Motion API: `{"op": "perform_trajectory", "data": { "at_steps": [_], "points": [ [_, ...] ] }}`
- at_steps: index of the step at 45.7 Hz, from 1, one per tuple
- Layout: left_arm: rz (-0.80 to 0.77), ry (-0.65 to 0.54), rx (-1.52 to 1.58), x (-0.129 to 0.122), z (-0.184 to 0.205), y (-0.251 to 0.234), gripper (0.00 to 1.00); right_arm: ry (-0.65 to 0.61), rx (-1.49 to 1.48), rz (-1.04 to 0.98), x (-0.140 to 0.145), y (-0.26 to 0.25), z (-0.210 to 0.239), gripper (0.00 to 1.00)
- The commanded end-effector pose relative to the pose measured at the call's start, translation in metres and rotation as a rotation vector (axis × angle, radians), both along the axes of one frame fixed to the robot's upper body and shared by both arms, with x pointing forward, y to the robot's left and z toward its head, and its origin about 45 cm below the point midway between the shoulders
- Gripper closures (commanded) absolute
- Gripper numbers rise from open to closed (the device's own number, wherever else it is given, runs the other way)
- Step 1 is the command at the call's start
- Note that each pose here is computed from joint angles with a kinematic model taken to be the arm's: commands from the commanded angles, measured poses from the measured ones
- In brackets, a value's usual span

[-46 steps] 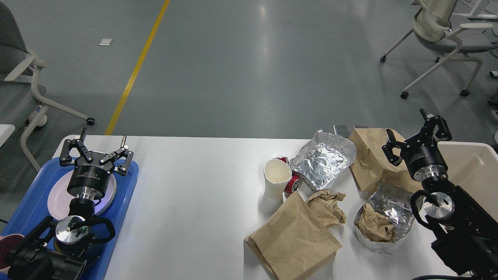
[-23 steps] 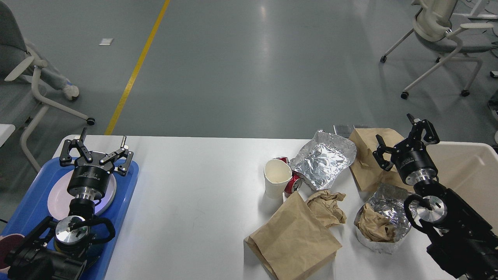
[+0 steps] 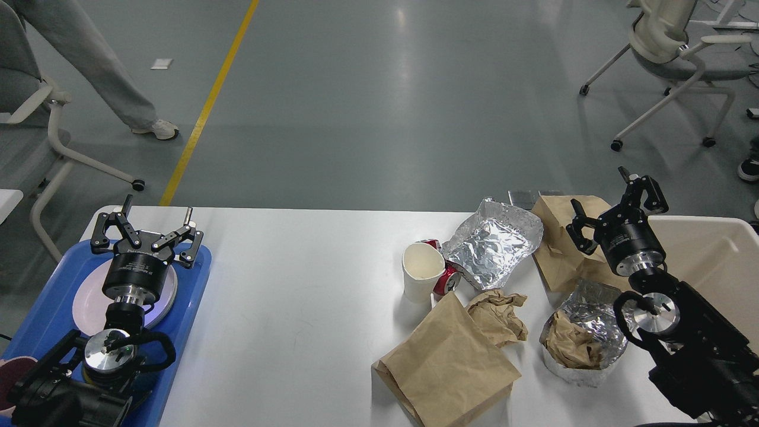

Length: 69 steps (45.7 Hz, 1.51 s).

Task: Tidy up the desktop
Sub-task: 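Raise the right gripper away from the bowl of scraps, then lower the right gripper onto the brown paper bag near the bin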

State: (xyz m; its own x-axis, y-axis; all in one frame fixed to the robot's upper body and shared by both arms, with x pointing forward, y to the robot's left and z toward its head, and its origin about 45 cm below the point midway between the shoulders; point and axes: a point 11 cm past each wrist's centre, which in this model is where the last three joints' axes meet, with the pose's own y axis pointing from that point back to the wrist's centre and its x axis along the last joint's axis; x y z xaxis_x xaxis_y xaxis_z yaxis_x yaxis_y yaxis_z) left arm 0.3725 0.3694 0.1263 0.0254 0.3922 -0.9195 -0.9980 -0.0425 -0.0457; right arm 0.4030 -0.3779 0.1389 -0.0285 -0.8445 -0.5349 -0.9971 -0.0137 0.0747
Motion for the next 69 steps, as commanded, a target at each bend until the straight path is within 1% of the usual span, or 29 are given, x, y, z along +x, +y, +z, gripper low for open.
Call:
{"op": "perform_trajectory", "data": {
  "at_steps": [1,7,9,11,14,17,22,30,38,43,44,45,51,54,57,61,65,69],
  "points": [
    [0.0,0.0,-0.001,0.0,0.0,0.0,0.04,-0.019,-0.003,0.004,0.003,0.0,0.007,0.0],
    [0.0,0.0,0.001,0.0,0.0,0.0,0.04,-0.056,-0.05,0.05,0.003,-0.005,0.024,0.0],
    [0.0,0.0,-0.001,0.0,0.0,0.0,0.04,-0.074,-0.103,0.11,0.001,-0.01,0.035,0.0],
    [0.0,0.0,-0.001,0.0,0.0,0.0,0.04,-0.066,-0.177,0.19,-0.004,-0.016,0.041,0.0],
    [0.0,0.0,0.001,0.0,0.0,0.0,0.04,-0.031,-0.261,0.317,-0.012,-0.018,0.04,0.0],
    [0.0,0.0,0.001,0.0,0.0,0.0,0.04,-0.02,-0.313,0.435,-0.012,-0.011,0.046,0.0],
    [0.0,0.0,0.001,0.0,0.0,0.0,0.04,0.047,-0.413,0.564,-0.016,-0.012,0.044,0.0],
    [0.0,0.0,0.001,0.0,0.0,0.0,0.04,0.116,-0.659,0.729,0.003,-0.004,0.068,0.0],
    [0.0,0.0,-0.001,0.0,0.0,0.0,0.04,0.272,-1.05,0.94,0.017,-0.01,0.103,0.0],
    [0.0,-0.001,-0.001,0.0,0.001,0.0,0.04,0.359,-1.302,1.105,0.031,0.011,0.126,0.0],
    [0.0,0.0,-0.001,0.0,0.0,0.0,0.04,0.416,-1.402,1.188,0.032,0.02,0.133,0.0],
    [0.0,0.0,-0.001,0.0,0.0,0.0,0.04,0.448,-1.442,1.226,0.031,0.023,0.136,0.0],
    [-0.001,-0.001,0.001,0.0,0.001,0.0,0.04,0.611,-1.6,1.409,0.025,0.042,0.17,0.0],
    [0.001,0.0,0.0,0.0,0.0,0.0,0.04,0.669,-1.63,1.496,0.014,0.058,0.184,0.0],
    [0.0,-0.001,-0.001,0.0,0.001,0.0,0.04,0.76,-1.692,1.534,0.0,0.065,0.204,0.0],
    [0.002,-0.001,-0.001,0.0,0.0,0.0,0.04,0.872,-1.756,1.586,-0.031,0.071,0.221,0.0],
    [0.002,-0.001,-0.001,0.0,0.0,0.0,0.04,0.904,-1.786,1.604,-0.055,0.08,0.24,0.0],
    [0.001,-0.002,-0.001,0.001,0.001,0.0,0.04,0.884,-1.735,1.628,-0.079,0.096,0.25,0.0]
  ]
}}
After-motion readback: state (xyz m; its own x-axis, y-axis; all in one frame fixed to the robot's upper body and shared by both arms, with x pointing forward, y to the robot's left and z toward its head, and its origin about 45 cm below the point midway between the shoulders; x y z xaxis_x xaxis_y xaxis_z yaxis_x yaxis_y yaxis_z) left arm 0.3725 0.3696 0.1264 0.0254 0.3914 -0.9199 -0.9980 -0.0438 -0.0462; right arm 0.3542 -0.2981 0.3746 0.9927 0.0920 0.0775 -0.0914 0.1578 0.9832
